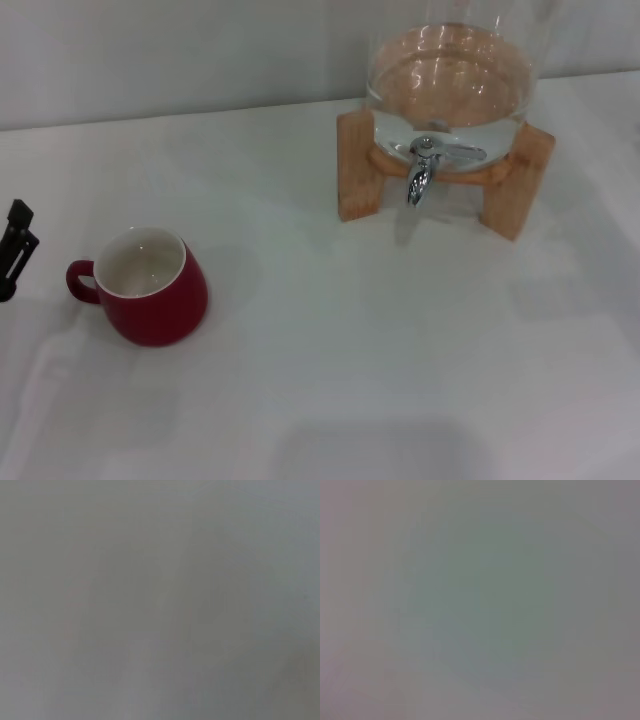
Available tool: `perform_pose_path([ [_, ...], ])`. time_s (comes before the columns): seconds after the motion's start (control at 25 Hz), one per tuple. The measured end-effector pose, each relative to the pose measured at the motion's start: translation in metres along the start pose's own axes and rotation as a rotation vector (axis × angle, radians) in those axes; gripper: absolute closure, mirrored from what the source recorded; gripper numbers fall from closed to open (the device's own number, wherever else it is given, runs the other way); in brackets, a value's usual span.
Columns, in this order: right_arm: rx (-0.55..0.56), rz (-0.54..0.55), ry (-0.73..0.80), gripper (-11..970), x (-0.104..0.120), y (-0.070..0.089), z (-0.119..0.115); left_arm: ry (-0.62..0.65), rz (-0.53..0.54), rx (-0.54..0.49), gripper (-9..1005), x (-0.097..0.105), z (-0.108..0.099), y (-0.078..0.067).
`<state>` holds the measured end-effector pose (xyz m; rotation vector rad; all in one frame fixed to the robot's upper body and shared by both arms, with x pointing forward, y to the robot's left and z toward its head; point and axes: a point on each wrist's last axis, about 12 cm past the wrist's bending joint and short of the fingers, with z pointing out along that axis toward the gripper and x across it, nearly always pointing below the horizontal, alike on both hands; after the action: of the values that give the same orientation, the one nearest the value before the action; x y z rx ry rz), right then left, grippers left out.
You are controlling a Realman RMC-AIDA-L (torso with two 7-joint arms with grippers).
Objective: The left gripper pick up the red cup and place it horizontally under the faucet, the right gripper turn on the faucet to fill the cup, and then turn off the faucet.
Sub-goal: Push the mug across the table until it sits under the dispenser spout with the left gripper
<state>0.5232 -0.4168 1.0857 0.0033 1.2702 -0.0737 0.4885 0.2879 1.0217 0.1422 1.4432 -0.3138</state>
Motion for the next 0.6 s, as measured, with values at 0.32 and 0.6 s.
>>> perform_pose_path([
  [0.32,-0.003,-0.008,0.001,285,-0.002,-0.002,0.005,0.025,0.011,0.011,117,0.005,-0.010,-0.002],
  [0.6,-0.003,-0.013,0.006,285,-0.002,-0.003,0.010,0.047,0.010,0.021,117,0.009,-0.019,-0.004],
])
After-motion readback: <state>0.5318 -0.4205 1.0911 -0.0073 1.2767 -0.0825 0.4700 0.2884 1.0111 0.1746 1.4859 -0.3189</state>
